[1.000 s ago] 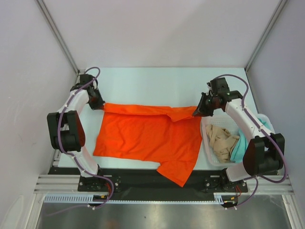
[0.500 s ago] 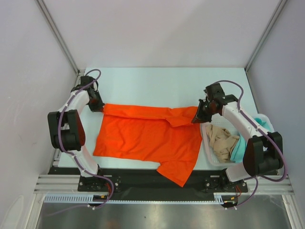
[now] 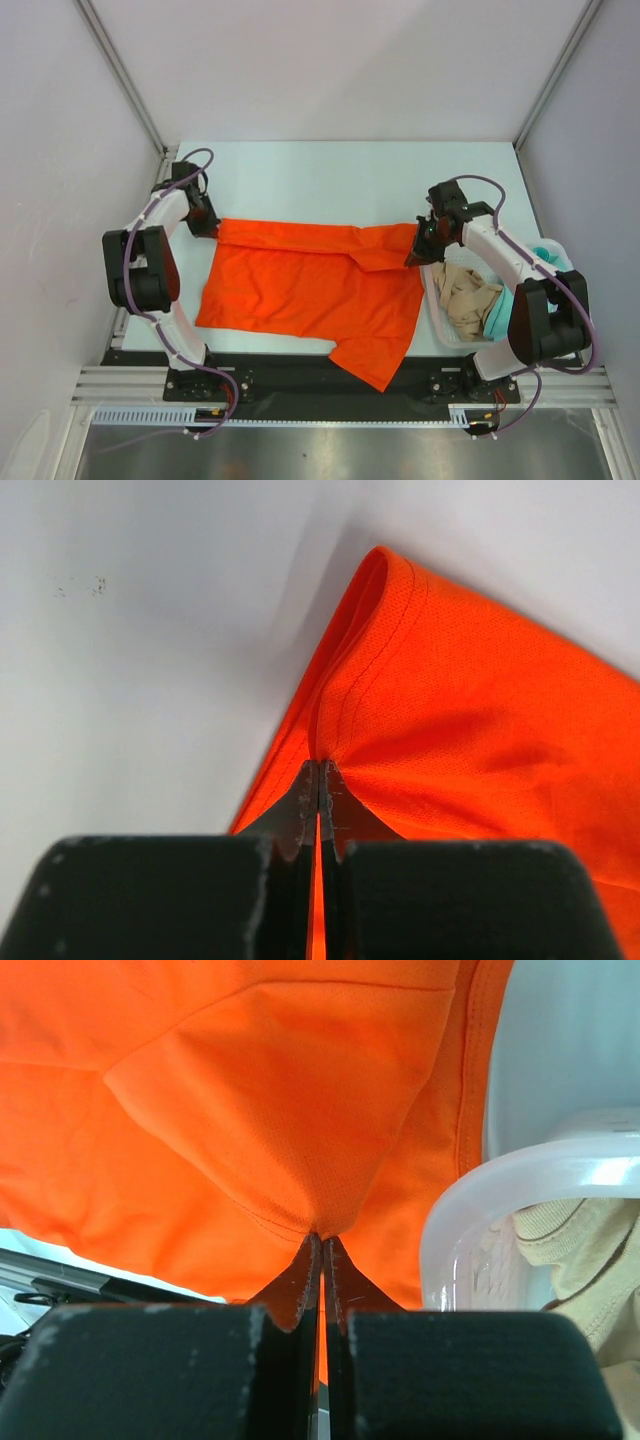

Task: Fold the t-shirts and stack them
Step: Fold the tshirt

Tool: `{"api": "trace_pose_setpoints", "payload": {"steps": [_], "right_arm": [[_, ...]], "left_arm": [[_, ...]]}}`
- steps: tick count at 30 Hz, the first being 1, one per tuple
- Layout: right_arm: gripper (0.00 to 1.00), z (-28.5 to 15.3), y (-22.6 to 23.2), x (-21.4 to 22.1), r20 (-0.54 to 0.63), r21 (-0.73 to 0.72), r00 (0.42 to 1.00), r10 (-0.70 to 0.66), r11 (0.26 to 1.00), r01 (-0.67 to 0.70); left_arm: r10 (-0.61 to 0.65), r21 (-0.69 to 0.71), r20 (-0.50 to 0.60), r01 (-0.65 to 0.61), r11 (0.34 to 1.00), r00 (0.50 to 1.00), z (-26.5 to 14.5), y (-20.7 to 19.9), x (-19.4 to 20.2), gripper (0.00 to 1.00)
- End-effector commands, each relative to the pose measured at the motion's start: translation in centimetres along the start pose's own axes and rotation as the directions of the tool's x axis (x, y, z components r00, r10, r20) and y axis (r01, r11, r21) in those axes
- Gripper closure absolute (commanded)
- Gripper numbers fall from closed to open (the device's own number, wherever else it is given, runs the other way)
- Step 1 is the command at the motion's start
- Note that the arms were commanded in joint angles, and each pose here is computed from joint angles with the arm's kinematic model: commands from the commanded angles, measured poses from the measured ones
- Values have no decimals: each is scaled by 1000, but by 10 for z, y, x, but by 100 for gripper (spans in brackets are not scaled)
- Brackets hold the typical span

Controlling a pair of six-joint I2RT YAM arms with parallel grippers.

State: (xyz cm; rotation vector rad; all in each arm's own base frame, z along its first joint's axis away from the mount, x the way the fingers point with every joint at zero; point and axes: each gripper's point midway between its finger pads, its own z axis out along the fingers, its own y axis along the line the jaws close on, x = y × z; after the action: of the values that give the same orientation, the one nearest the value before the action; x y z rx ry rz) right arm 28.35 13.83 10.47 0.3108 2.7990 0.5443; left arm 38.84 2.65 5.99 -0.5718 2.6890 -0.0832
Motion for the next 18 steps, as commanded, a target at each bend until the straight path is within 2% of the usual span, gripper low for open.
{"api": "trace_pose_setpoints", "payload": {"steps": [1,18], "right_arm": [[100,0,-3,5,-5,11,1000,-13,1000,13],[100,11,-1,21,-35,4,999,15,1000,-15]], "left_arm": [[3,-23,-3,-3,1000,1000,7,8,0,100],[12,-69,-15,-13,998,1000,19,17,2,100]]}}
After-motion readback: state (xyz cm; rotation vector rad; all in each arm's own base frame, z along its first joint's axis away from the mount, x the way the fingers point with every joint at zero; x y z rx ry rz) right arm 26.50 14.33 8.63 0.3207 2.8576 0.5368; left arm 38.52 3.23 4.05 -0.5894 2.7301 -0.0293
